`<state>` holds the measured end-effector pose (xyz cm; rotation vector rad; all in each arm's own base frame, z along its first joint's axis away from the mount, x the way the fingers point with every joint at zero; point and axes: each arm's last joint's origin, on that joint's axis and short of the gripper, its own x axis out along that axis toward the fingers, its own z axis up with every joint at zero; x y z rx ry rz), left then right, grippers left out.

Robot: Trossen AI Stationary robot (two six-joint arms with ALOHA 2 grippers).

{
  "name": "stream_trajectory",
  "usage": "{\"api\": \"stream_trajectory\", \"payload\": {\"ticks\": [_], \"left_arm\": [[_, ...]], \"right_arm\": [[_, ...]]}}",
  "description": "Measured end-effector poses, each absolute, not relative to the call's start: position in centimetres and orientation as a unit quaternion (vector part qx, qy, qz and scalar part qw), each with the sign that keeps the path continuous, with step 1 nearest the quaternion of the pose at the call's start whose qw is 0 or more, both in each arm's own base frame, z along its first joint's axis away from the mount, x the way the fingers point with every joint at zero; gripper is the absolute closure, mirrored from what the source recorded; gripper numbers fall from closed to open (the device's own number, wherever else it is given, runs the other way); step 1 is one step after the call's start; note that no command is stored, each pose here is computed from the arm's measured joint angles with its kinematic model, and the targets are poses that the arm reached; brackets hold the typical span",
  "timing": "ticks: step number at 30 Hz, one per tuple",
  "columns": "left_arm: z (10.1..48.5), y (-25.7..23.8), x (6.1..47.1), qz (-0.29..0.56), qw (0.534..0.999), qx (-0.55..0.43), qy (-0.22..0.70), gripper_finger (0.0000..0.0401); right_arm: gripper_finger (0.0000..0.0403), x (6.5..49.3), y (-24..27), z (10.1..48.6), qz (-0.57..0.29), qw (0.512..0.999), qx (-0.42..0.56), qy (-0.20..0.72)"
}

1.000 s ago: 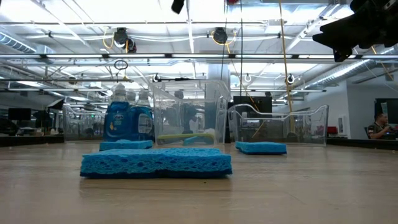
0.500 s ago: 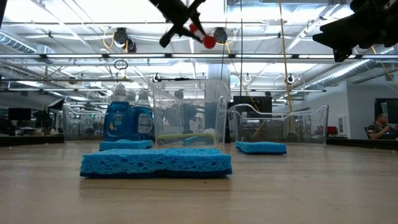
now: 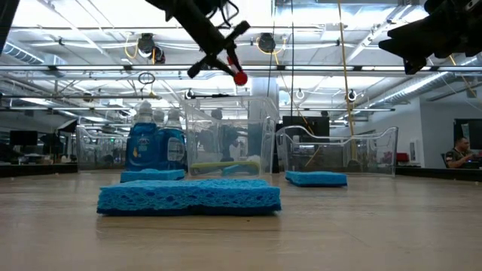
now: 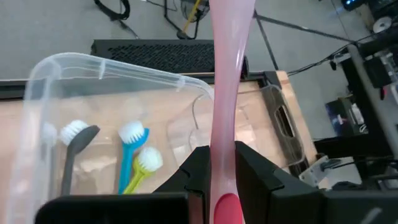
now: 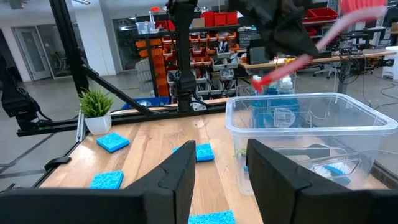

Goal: Pick & Place Kitchen Sink Supplies
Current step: Put the red dish brush into the transparent container

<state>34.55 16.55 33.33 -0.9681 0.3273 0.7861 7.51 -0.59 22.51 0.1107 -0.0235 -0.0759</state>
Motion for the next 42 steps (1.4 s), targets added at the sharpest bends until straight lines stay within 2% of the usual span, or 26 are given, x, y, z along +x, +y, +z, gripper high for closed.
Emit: {"api": "stream_trajectory", "payload": {"ticks": [13, 27, 35, 42], "left_arm": [[27.9, 17.6, 37.1, 0.381, 0.771, -0.457, 0.224, 0.0351], [27.4, 16.4, 37.1, 0.419, 0.744, -0.462, 0.237, 0.0351], [26.9, 15.7, 36.8, 0.445, 0.709, -0.490, 0.246, 0.0351], [26.9, 15.3, 37.0, 0.449, 0.704, -0.493, 0.242, 0.0349]], "right_arm": [[0.0273, 7.5, -0.6, 22.5, -0.038, 0.998, 0.055, -0.013], [0.0273, 7.5, -0.6, 22.5, -0.038, 0.998, 0.055, -0.013], [0.0273, 7.5, -0.6, 22.5, -0.038, 0.998, 0.055, -0.013], [0.0273, 7.5, -0.6, 22.5, -0.038, 0.998, 0.040, -0.013]]}}
